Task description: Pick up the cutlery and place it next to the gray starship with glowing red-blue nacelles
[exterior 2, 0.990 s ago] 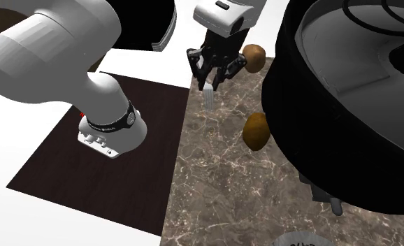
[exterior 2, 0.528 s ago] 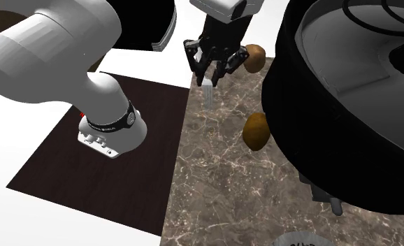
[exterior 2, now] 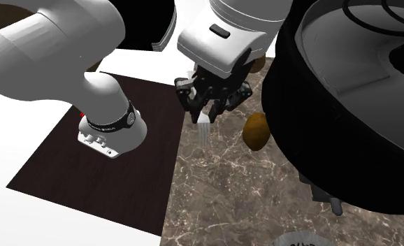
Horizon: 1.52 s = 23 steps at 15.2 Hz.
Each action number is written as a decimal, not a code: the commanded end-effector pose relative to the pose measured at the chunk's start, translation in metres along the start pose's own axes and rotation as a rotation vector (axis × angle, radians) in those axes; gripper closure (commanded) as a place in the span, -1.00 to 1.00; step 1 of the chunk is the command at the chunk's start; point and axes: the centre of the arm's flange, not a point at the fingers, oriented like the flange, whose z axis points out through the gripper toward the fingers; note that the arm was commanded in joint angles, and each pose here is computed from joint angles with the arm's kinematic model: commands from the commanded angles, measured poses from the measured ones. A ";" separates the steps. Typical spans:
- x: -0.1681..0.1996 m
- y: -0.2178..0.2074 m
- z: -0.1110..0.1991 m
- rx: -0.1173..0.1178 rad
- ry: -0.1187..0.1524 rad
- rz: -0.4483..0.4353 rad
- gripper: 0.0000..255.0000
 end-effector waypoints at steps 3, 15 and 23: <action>0.051 0.016 0.003 -0.001 0.001 -0.002 1.00; 0.202 0.060 0.014 -0.001 0.001 -0.002 1.00; 0.293 0.086 0.026 -0.001 0.001 -0.002 1.00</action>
